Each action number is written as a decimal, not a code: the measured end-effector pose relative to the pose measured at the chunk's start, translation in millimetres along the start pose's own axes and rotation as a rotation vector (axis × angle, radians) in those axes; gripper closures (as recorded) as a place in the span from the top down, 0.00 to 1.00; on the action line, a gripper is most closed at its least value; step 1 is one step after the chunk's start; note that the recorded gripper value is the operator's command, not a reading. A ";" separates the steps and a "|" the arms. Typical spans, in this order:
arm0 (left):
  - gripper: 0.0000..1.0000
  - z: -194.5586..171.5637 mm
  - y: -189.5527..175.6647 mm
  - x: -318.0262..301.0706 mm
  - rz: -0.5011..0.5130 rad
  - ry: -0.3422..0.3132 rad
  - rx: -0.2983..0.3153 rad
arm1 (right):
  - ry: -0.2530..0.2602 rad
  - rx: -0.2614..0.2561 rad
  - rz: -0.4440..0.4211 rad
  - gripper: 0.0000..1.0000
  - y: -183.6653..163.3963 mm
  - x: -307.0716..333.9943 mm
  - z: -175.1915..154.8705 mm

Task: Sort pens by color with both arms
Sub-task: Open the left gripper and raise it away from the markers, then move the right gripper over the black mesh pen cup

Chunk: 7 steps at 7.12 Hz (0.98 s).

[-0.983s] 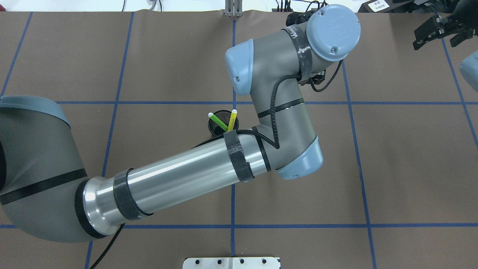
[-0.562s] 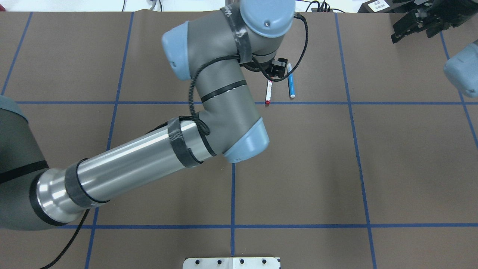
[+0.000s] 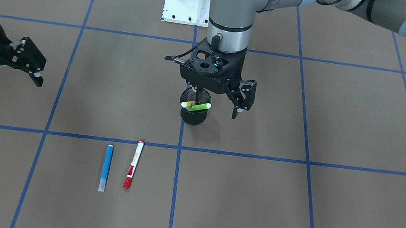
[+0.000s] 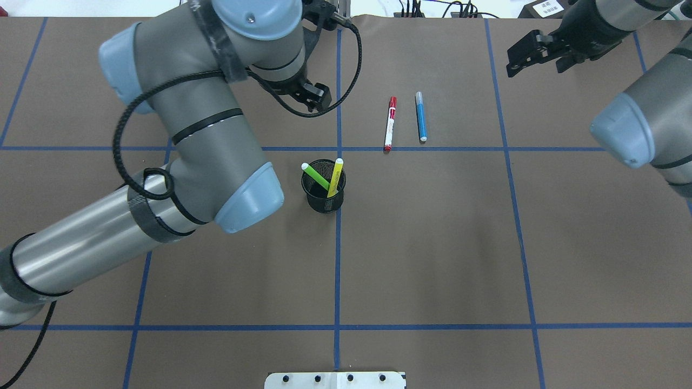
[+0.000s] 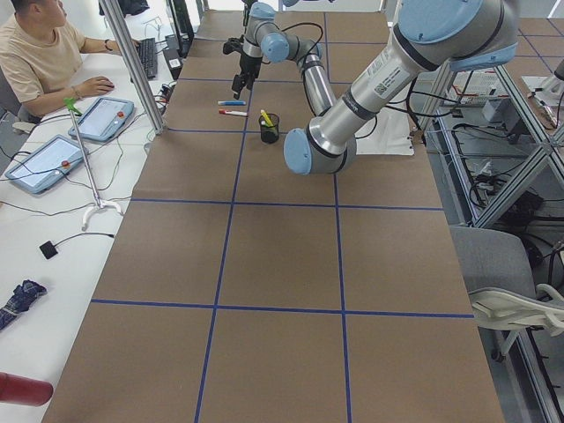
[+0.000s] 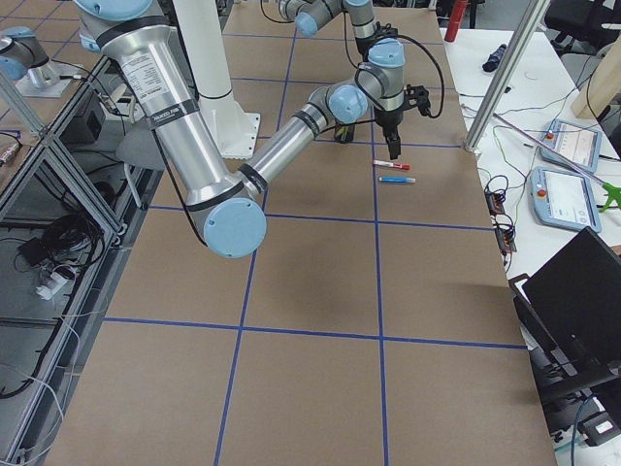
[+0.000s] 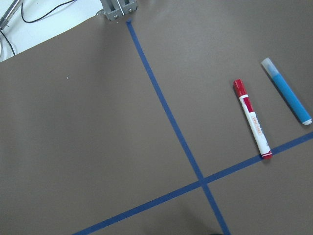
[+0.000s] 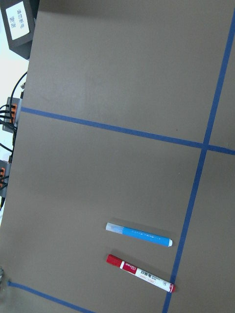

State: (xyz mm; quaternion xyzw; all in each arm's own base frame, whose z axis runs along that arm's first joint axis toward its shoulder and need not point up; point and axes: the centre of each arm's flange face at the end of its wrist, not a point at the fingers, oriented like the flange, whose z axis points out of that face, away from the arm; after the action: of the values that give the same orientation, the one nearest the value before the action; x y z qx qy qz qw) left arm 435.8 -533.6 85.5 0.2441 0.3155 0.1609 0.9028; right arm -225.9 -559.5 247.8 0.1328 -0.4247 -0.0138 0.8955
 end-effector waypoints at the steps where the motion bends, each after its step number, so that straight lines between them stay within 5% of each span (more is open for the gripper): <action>1: 1.00 -1.7 9.0 -23.3 0.036 -0.007 0.005 | -0.010 0.007 0.051 0.98 5.7 -34.2 5.7; 4: 1.00 -0.6 28.0 -114.9 0.130 -0.018 -0.009 | 0.026 0.028 0.160 0.98 31.6 -141.4 35.5; 7: 1.00 31.6 65.0 -192.9 0.182 -0.002 0.009 | 0.125 -0.034 0.242 0.99 29.8 -238.9 64.7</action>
State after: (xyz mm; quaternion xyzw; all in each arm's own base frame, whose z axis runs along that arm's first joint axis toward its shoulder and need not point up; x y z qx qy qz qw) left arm 302.9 -576.2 237.0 0.2762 0.2918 0.2406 0.8836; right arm -430.6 -512.5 113.5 0.0660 -0.3808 0.0957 0.9173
